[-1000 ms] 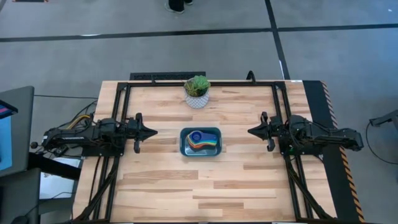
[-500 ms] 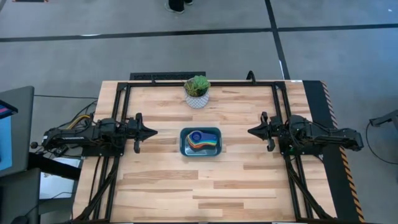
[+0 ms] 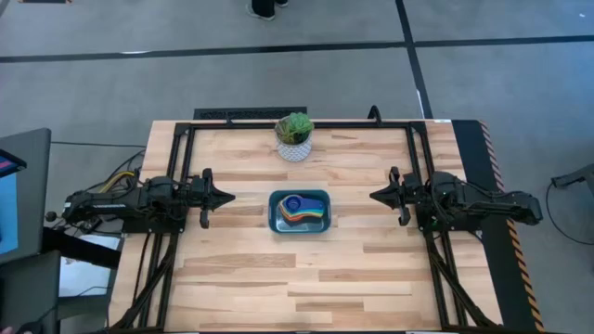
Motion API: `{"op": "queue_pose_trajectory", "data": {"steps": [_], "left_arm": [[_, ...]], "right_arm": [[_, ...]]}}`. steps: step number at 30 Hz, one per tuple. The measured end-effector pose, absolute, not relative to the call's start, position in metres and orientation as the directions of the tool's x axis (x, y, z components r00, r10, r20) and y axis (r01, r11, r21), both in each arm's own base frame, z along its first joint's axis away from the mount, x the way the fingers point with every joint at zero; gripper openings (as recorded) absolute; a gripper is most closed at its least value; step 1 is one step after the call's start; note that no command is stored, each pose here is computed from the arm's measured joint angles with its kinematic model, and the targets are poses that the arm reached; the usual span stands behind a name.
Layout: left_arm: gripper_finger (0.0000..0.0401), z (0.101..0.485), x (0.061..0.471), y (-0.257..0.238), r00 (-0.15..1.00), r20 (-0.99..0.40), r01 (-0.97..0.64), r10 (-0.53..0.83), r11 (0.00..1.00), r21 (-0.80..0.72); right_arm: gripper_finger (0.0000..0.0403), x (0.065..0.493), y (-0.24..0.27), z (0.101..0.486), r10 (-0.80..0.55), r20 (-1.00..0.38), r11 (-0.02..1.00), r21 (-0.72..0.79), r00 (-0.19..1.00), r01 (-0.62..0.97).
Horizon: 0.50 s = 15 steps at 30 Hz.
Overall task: Nest measuring cups in basket
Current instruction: Return to Home Position
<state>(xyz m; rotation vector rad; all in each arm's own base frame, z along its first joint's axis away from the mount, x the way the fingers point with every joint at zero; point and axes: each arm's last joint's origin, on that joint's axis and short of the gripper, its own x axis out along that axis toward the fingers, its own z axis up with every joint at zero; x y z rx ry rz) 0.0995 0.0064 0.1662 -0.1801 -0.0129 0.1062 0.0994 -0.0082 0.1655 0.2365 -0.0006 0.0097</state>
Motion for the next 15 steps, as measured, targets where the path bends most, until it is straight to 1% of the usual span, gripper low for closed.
{"op": "queue_pose_trajectory", "data": {"steps": [7,15], "left_arm": [[0.0000,0.1663,0.0994,0.0064,0.994,0.004,-0.104,0.107,0.978,-0.180],[0.0000,0.1662,0.0994,0.0064,0.994,0.004,-0.104,0.107,0.978,-0.180]], "right_arm": [[0.0037,0.0994,-0.0082,0.1655,0.010,0.002,0.972,0.235,1.000,-0.010],[0.0038,0.0994,-0.0082,0.1655,0.010,0.002,0.972,0.234,1.000,-0.010]]}}
